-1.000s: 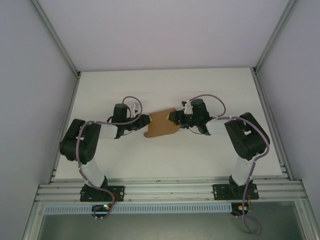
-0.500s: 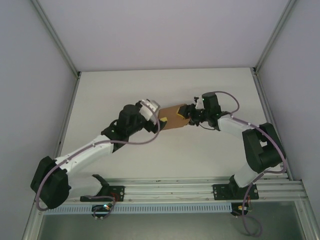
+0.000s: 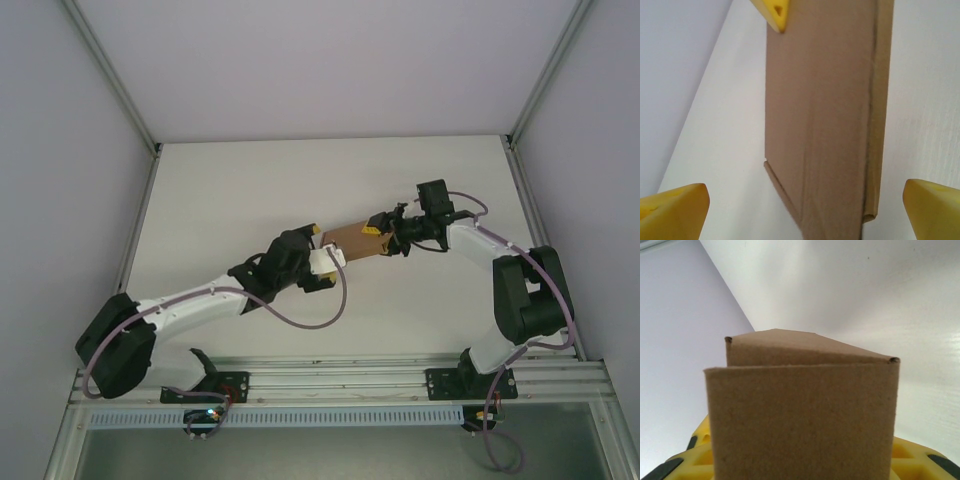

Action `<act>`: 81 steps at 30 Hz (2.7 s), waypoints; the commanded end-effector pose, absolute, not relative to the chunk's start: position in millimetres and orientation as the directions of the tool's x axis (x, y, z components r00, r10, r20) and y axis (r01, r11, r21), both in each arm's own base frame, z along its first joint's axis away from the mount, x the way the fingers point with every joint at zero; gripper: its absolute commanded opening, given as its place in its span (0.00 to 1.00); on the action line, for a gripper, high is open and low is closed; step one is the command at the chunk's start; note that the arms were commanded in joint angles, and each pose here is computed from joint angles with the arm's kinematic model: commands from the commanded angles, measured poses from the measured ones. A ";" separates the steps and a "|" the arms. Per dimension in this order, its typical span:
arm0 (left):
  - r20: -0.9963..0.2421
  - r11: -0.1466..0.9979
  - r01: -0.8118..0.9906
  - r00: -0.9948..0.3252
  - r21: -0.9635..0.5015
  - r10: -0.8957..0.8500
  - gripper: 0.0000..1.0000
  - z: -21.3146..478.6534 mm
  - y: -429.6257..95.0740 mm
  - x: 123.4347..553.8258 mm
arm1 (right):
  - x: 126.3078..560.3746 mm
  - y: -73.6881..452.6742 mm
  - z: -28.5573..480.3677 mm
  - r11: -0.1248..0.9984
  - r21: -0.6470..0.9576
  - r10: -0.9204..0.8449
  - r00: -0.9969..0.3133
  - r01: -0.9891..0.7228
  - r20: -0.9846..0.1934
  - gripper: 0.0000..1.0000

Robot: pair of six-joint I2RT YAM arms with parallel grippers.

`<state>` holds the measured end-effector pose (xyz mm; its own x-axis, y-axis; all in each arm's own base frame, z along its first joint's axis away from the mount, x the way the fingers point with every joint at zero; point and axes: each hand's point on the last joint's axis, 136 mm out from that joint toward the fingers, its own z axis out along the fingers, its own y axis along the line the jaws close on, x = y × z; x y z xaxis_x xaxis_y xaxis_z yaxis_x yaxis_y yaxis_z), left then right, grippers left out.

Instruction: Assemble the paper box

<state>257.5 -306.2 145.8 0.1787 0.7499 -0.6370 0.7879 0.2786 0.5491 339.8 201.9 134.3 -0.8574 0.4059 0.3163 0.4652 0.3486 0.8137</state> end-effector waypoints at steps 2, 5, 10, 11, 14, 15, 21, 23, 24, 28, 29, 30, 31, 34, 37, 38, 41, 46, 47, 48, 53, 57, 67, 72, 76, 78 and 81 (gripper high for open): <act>-0.614 0.228 0.781 0.237 0.582 0.753 1.00 152.2 -318.6 261.7 | 335.6 205.6 141.9 0.301 0.791 0.372 -0.829 0.533 0.417 0.41; -0.613 0.236 0.771 0.240 0.591 0.753 1.00 152.8 -321.7 266.8 | 332.7 207.8 140.5 0.293 0.779 0.355 -0.820 0.554 0.449 0.42; -0.634 0.279 0.739 0.251 0.614 0.731 0.97 162.3 -327.7 278.1 | 326.4 207.9 136.2 0.306 0.769 0.337 -0.819 0.561 0.464 0.42; -0.636 0.280 0.738 0.253 0.614 0.729 0.92 163.5 -329.8 279.3 | 325.8 207.9 134.8 0.305 0.767 0.336 -0.817 0.565 0.468 0.42; -0.634 0.273 0.744 0.252 0.610 0.731 0.81 160.2 -332.4 281.8 | 323.3 208.9 134.6 0.299 0.767 0.327 -0.816 0.568 0.477 0.42; -0.633 0.270 0.746 0.253 0.609 0.731 0.77 159.2 -333.2 282.3 | 322.8 208.8 135.0 0.297 0.768 0.325 -0.816 0.567 0.477 0.43; -0.658 0.260 0.769 0.261 0.584 0.707 0.58 158.6 -341.4 280.2 | 318.8 209.1 135.2 0.312 0.773 0.307 -0.828 0.553 0.469 0.49; -0.662 0.255 0.774 0.264 0.579 0.701 0.53 157.0 -343.4 279.8 | 318.2 208.8 133.9 0.315 0.774 0.305 -0.831 0.550 0.466 0.49; -0.661 0.257 0.773 0.262 0.580 0.703 0.51 156.6 -343.0 280.9 | 318.0 209.0 134.4 0.314 0.777 0.304 -0.833 0.546 0.463 0.51; -0.657 0.249 0.785 0.250 0.567 0.711 0.43 153.7 -338.0 281.0 | 323.6 204.5 137.6 0.329 0.800 0.338 -0.853 0.502 0.397 0.63; -0.661 0.243 0.795 0.246 0.556 0.709 0.42 152.7 -336.7 279.9 | 328.1 201.3 139.7 0.339 0.810 0.357 -0.862 0.478 0.360 0.65; -0.664 0.239 0.803 0.242 0.546 0.707 0.40 152.3 -335.1 279.2 | 333.2 198.0 142.1 0.352 0.819 0.380 -0.869 0.453 0.317 0.67; -0.671 0.240 0.811 0.233 0.533 0.704 0.39 151.8 -333.2 279.0 | 339.3 193.7 145.7 0.363 0.829 0.406 -0.873 0.425 0.269 0.68; -0.663 0.236 0.827 0.204 0.510 0.720 0.37 147.3 -325.4 279.5 | 354.4 180.0 156.6 0.393 0.850 0.462 -0.875 0.350 0.146 0.99; -0.627 0.197 0.852 0.182 0.485 0.757 0.33 138.9 -316.9 273.7 | 362.8 156.3 165.4 0.528 0.816 0.484 -0.873 0.236 -0.061 1.00; -0.615 0.172 0.868 0.179 0.467 0.768 0.33 135.5 -314.2 269.2 | 363.6 148.1 170.3 0.594 0.783 0.468 -0.871 0.184 -0.150 1.00; -0.592 0.108 0.910 0.167 0.401 0.788 0.33 129.7 -305.5 255.7 | 364.7 118.0 184.2 0.850 0.527 0.309 -0.830 0.022 -0.464 1.00; -0.567 0.004 0.970 0.140 0.245 0.811 0.31 126.0 -295.9 231.9 | 351.1 127.0 210.0 0.880 0.324 0.001 -0.682 -0.346 -0.731 1.00; -0.560 -0.031 0.979 0.140 0.200 0.816 0.32 123.3 -291.9 224.7 | 347.7 134.0 213.5 0.855 0.311 -0.037 -0.648 -0.414 -0.760 0.99; -0.553 -0.052 0.986 0.131 0.157 0.823 0.32 120.6 -288.3 220.3 | 343.8 139.2 216.8 0.832 0.294 -0.075 -0.620 -0.471 -0.781 1.00; -0.526 -0.012 0.999 0.033 0.043 0.850 0.32 115.9 -279.1 228.8 | 313.7 169.1 220.3 0.670 0.234 -0.273 -0.527 -0.704 -0.804 1.00; -0.466 -0.010 1.000 -0.004 -0.029 0.885 0.32 103.8 -276.4 230.4 | 297.2 188.6 205.1 0.582 0.158 -0.422 -0.463 -0.797 -0.780 0.97; -0.407 0.048 0.995 -0.081 -0.089 0.910 0.36 87.4 -283.5 245.5 | 305.1 203.7 159.8 0.576 0.186 -0.516 -0.530 -0.796 -0.672 0.67; -0.411 0.052 0.994 -0.086 -0.093 0.907 0.36 86.9 -285.4 246.6 | 307.5 206.1 157.1 0.575 0.200 -0.515 -0.541 -0.793 -0.665 0.38; -0.416 0.056 0.994 -0.088 -0.090 0.905 0.36 89.7 -286.3 247.6 | 306.3 203.7 152.1 0.589 0.199 -0.518 -0.555 -0.783 -0.652 0.36; -0.419 0.055 0.995 -0.086 -0.086 0.904 0.36 90.5 -286.6 248.0 | 308.3 202.9 150.0 0.600 0.201 -0.513 -0.565 -0.774 -0.647 0.34; -0.421 0.059 0.995 -0.088 -0.082 0.903 0.36 91.6 -287.6 249.3 | 312.1 203.3 146.8 0.616 0.202 -0.507 -0.580 -0.761 -0.638 0.28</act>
<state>253.4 -286.9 89.6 -0.0627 0.9027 -0.4257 0.9979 0.0487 -0.0438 307.7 202.4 148.0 -0.5592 -0.5094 -0.6541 -0.7777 0.5956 0.2010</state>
